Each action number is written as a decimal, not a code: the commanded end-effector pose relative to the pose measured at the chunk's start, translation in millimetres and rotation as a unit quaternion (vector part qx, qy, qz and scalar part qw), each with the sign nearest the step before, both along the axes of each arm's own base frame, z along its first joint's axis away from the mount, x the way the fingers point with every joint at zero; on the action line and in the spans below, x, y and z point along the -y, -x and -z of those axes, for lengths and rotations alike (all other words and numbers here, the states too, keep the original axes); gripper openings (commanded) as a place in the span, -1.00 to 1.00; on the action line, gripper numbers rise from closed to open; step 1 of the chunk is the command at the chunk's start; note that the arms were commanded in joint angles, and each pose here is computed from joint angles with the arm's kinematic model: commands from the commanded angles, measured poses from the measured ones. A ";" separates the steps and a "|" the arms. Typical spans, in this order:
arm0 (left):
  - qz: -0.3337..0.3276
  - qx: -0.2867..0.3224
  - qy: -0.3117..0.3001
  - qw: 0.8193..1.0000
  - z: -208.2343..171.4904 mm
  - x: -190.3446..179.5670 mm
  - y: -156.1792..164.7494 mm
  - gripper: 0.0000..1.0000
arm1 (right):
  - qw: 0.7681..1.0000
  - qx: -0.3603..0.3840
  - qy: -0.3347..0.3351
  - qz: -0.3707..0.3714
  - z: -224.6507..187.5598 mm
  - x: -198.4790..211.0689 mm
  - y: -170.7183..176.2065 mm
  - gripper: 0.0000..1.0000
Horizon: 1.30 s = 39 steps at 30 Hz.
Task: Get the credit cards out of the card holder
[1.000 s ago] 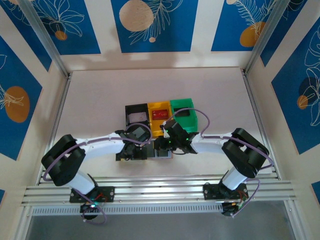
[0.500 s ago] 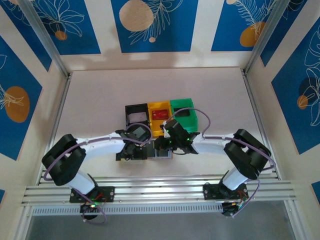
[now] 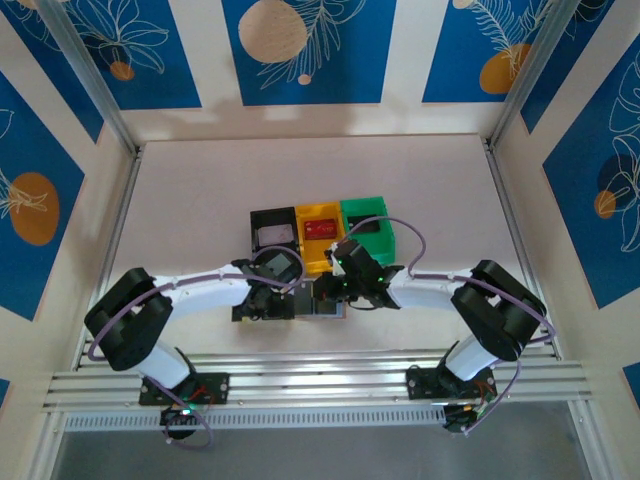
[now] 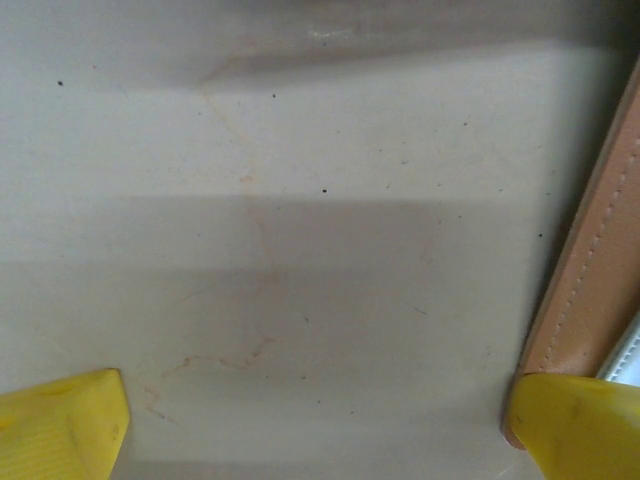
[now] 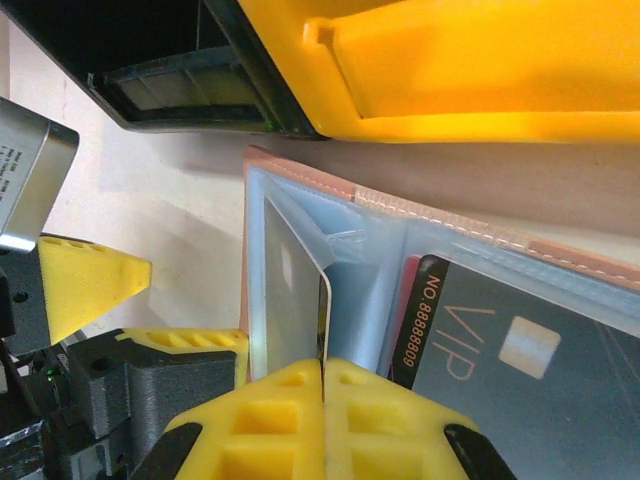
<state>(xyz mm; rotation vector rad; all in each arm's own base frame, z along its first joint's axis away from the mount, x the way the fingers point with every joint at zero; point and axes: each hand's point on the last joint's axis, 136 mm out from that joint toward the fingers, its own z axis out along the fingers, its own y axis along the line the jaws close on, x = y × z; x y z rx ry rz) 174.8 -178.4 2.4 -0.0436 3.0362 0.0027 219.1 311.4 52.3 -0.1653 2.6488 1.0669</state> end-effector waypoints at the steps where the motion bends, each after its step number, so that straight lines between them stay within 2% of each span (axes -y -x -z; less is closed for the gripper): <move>1: 0.012 -0.071 0.032 0.997 48.8 14.8 31.8 0.99 | 1.000 -0.005 -0.009 -0.019 -4.1 2.3 7.7 -0.99; 8: 0.012 -0.072 0.032 0.997 50.0 15.7 31.8 0.99 | 0.999 -0.001 -0.026 -0.027 -8.7 2.2 9.4 -0.74; 19: 0.013 -0.074 0.033 0.997 51.7 17.6 32.5 0.99 | 0.998 0.000 -0.044 -0.038 -8.2 -3.4 15.4 -0.74; 23: 0.012 -0.073 0.033 0.997 51.9 17.7 32.4 0.99 | 1.000 -0.015 0.000 -0.009 4.7 7.9 9.2 -0.65; 27: 0.013 -0.075 0.033 0.997 53.1 18.2 33.3 0.99 | 1.000 -0.024 -0.003 -0.012 5.8 3.2 8.8 -0.53; 39: 0.012 -0.078 0.034 0.996 56.1 19.1 35.5 0.99 | 0.999 -0.036 0.016 -0.007 15.6 -9.1 7.0 -0.51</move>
